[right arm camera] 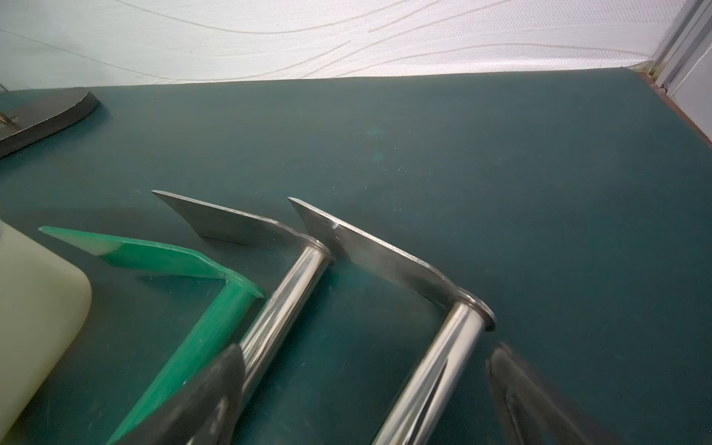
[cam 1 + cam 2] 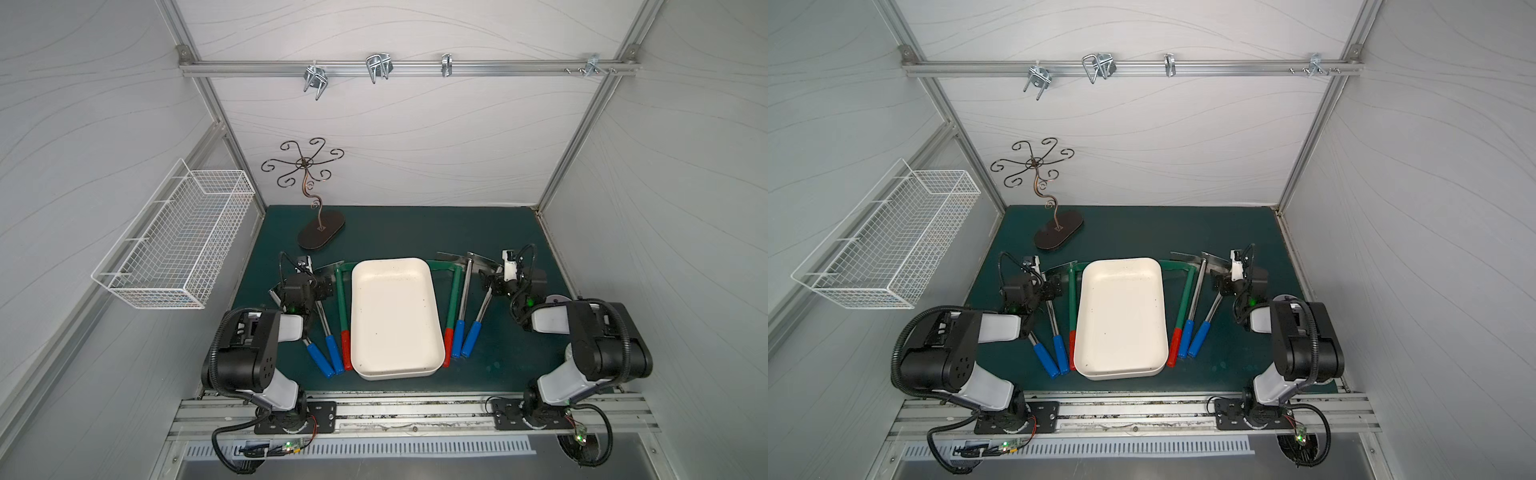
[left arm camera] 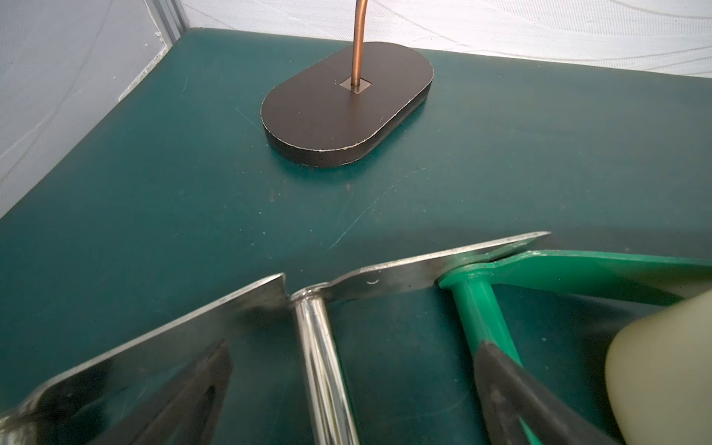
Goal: Put the small hoe into the storage box
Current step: Pick up the hoe from the center of the board.
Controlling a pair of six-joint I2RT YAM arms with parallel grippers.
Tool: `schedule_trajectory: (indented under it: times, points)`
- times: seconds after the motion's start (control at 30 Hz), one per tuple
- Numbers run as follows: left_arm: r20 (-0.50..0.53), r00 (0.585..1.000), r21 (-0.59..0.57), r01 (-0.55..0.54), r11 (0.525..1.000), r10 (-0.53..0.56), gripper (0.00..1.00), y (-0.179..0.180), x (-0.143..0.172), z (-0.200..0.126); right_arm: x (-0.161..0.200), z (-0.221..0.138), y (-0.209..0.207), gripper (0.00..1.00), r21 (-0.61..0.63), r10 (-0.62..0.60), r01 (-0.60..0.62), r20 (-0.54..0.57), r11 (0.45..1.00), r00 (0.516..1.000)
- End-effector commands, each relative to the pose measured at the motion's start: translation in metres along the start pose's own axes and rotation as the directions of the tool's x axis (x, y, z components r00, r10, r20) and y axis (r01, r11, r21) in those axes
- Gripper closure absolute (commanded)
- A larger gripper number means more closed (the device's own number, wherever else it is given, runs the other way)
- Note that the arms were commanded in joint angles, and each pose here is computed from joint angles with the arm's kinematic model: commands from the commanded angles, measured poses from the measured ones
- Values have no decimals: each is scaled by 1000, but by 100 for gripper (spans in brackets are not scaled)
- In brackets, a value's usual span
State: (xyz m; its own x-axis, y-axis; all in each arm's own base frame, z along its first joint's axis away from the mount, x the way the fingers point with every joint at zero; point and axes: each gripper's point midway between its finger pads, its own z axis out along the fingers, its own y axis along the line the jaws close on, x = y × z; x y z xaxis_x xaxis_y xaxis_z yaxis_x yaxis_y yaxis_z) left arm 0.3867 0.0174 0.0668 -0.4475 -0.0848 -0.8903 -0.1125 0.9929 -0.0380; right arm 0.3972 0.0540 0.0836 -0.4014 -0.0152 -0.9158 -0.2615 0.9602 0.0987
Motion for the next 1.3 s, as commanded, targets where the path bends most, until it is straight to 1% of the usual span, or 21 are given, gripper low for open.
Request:
schedule_trajectory:
  times: [0.0, 0.7, 0.87, 1.27]
  points:
    - [88, 996, -11, -1, 1000, 2, 0, 2, -28, 3, -2, 1, -2, 1, 7, 2, -2, 12, 1000, 1000]
    - [87, 996, -12, 0, 1000, 1, 0, 2, -28, 3, -1, 1, -2, 1, 6, 2, -2, 11, 1000, 1000]
    - [88, 996, -11, 1, 1000, 0, 0, 2, -28, 3, -1, 4, 4, 1, 10, -35, 35, -5, 999, 999]
    - [92, 996, -23, -4, 1000, 6, 0, 2, -28, 3, -2, 1, 1, 1, -6, -8, 8, 8, 1000, 1000]
